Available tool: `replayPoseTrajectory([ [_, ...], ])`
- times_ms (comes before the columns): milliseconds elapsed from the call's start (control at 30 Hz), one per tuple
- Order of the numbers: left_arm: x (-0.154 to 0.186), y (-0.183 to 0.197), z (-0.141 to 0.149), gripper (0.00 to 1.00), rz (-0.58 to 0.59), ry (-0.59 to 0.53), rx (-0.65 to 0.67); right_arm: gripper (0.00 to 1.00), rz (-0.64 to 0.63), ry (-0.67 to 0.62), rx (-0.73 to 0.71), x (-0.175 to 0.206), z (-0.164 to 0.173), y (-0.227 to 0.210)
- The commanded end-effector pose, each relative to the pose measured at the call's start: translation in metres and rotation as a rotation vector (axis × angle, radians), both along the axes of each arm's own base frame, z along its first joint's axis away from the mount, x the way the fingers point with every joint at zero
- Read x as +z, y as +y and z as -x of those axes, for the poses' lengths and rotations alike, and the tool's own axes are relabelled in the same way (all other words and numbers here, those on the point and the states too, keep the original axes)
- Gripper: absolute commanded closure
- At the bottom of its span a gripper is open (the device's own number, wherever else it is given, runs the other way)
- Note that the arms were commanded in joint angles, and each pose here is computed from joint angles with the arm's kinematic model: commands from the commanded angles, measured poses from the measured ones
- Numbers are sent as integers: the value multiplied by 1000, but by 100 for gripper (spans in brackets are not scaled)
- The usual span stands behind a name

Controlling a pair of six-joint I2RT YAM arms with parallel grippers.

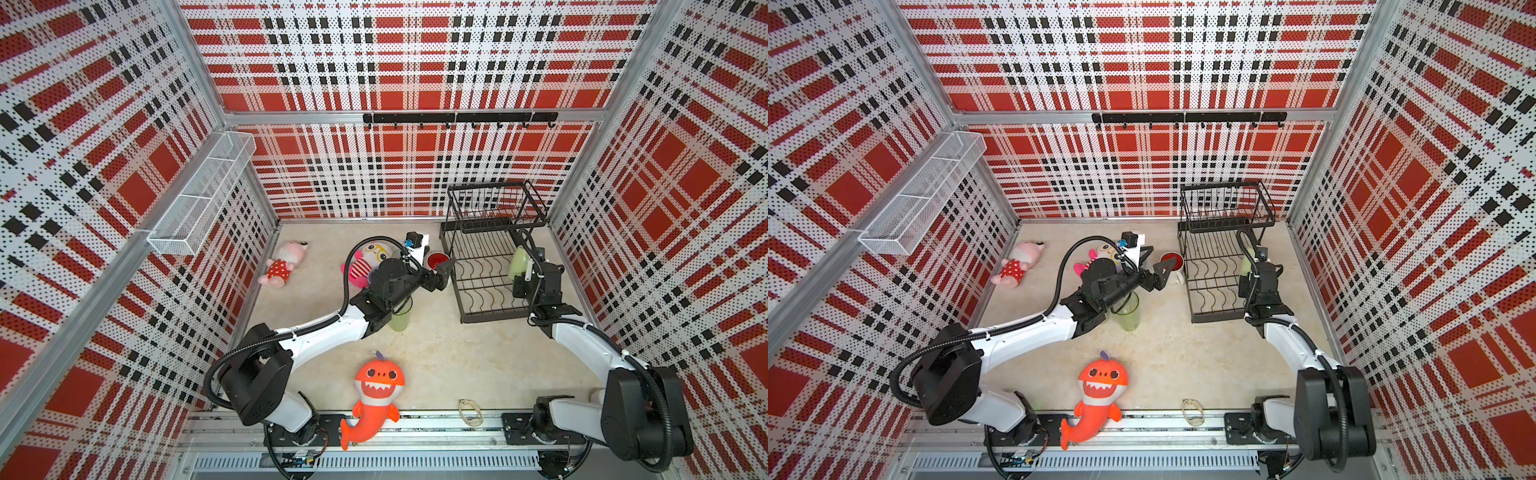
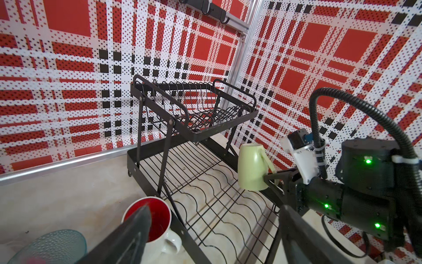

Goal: Load cups into a dish rack
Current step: Place the cup upside down at the dish rack.

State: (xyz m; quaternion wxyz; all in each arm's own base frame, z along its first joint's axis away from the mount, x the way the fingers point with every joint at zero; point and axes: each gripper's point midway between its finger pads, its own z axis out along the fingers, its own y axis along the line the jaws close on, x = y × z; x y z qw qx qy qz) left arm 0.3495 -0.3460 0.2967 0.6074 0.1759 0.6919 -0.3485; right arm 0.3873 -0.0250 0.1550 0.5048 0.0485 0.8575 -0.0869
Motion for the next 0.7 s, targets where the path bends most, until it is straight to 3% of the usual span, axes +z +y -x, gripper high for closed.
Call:
replayPoseTrajectory([
  [0,7,5,-2,3,10,-4,19,100,59,-177,66,39,-24,-4],
  [200,10,8,-5,1,-7,-8,46,100,97,-137,108,21,-34,-8],
  [400,8,9,-8,0,-11,-4,58,100,153,-203,150,22,-40,-6],
  [667,5,1,-9,0,-6,12,42,100,107,-196,160,8,-51,-16],
])
